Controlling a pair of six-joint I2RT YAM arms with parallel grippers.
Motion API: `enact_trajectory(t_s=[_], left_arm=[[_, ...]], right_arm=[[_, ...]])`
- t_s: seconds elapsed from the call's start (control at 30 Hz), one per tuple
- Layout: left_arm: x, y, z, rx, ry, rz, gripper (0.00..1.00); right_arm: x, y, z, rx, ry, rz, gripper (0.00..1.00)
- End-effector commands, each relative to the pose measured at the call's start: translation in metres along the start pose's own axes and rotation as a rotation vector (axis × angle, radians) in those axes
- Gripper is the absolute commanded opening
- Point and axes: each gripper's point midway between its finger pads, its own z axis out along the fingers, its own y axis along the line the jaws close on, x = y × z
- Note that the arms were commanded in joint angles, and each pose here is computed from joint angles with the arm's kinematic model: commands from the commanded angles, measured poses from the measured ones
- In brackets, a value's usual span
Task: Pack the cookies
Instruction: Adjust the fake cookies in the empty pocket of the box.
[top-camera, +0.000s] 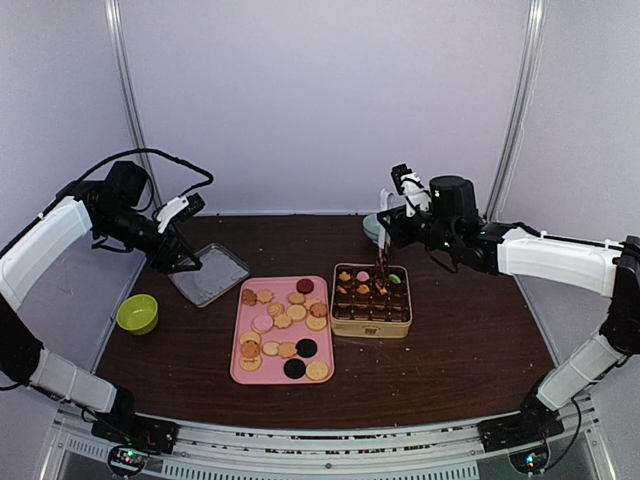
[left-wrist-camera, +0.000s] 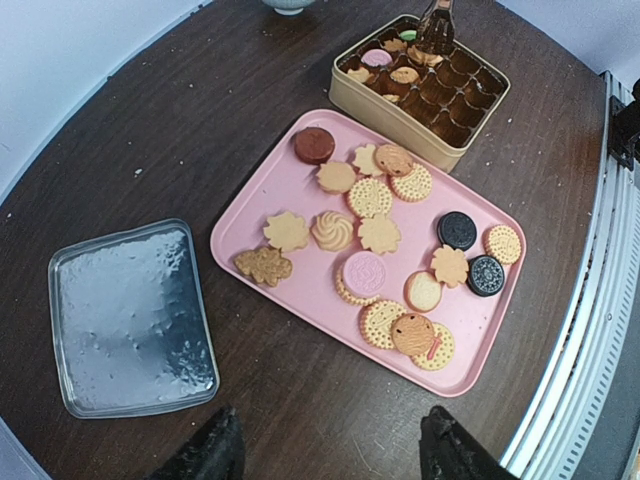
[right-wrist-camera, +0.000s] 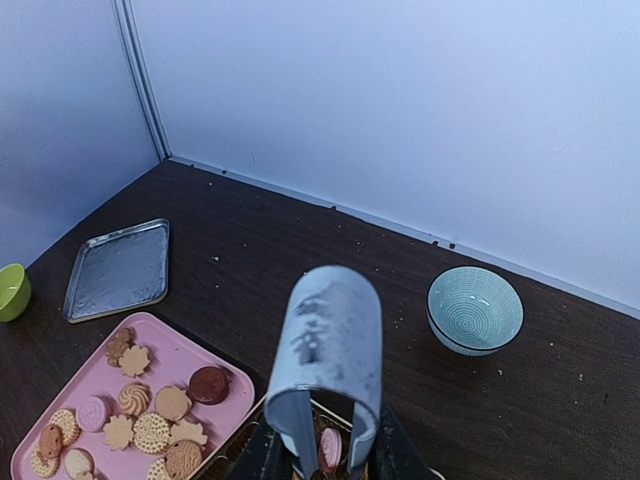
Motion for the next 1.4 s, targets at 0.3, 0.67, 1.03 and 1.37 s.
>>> enact_trajectory(t_s=[0.3,0.67,1.03,1.37], left_arm=[[-0.002,-0.006,-0.005,0.009,-0.019,0.022,0.62],[-0.001,-0.006,-0.005,0.009,-0.017,0.028,0.62],[-0.003,-0.007,-0.006,0.015,-0.024,0.029,0.61],[-0.004,-0.008,-0.008,0.014,-0.025,0.028,0.62]], right_arm=[[-0.026,-0.006,-0.006,-0.016,-0.056,0.023,0.12],[0.021,-0.003,0.003,-0.05,0.039,0.054,0.1],[-0.04,0.01,-0.03,-0.13,-0.087,0.069,0.12],[-0.081,0.076,-0.056,-0.278,-0.206,0.075,0.13]])
